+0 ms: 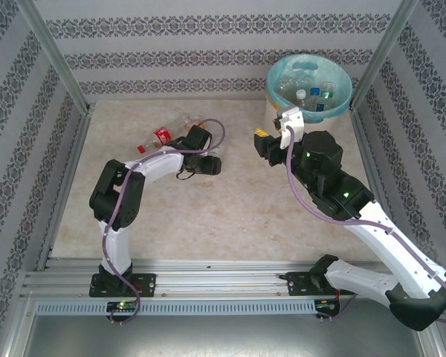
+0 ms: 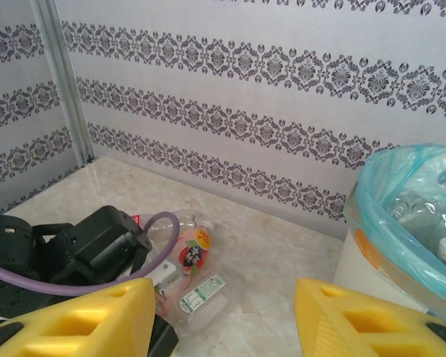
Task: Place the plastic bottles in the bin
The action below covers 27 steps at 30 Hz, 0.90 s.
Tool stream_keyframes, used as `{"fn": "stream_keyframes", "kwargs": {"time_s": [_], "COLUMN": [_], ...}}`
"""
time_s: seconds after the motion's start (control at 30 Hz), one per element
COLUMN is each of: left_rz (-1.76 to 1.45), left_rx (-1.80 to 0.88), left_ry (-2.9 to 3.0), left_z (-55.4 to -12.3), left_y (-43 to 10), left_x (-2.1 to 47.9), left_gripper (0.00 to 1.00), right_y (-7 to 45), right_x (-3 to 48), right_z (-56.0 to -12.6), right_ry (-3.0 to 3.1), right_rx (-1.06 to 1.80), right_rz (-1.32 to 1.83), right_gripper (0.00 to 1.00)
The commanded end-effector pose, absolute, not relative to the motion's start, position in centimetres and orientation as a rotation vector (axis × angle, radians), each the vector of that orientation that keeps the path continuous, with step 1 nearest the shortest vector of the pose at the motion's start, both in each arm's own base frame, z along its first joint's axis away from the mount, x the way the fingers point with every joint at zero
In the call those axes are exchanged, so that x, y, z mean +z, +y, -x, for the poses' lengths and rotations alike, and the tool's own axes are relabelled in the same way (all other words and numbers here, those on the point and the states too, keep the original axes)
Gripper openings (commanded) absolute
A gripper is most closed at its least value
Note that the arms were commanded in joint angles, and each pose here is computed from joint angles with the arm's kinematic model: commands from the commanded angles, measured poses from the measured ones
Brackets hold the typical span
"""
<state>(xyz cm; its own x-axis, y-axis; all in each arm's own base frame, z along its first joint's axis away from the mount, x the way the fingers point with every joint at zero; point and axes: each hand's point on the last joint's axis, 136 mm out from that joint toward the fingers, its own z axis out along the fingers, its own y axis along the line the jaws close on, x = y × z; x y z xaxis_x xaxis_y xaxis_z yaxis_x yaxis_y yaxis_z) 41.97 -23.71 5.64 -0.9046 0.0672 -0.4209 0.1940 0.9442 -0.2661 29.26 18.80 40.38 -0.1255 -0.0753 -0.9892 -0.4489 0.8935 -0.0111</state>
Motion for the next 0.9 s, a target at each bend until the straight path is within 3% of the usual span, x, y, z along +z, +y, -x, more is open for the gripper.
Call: {"fn": "stream_keyframes", "kwargs": {"time_s": [0.0, 0.33, 0.47, 0.87], "left_rz": [-0.229, -0.290, -0.318, -0.523], "left_rx": [-0.417, -0.340, -0.356, -0.427], "left_ry": [2.700, 2.723, 2.720, 2.599], "left_z": [-41.7, -41.8, -41.9, -39.3], "left_y": [-23.7, -23.9, -24.4, -25.8], "left_x": [4.6, 2.5, 2.4, 5.9], "left_gripper": [0.64, 0.60, 0.54, 0.43], "right_y": [19.0, 18.9, 18.7, 19.3], "right_x": [41.0, 40.5, 40.5, 40.8], "right_z": [-29.4, -29.4, -29.3, -29.8], "right_ry": [1.656, 1.667, 1.666, 1.658], "right_rx": [0.320, 0.318, 0.308, 0.317], "right_rz": [0.405, 0.401, 0.400, 0.413], "right_gripper": [0.53, 0.53, 0.53, 0.54]}}
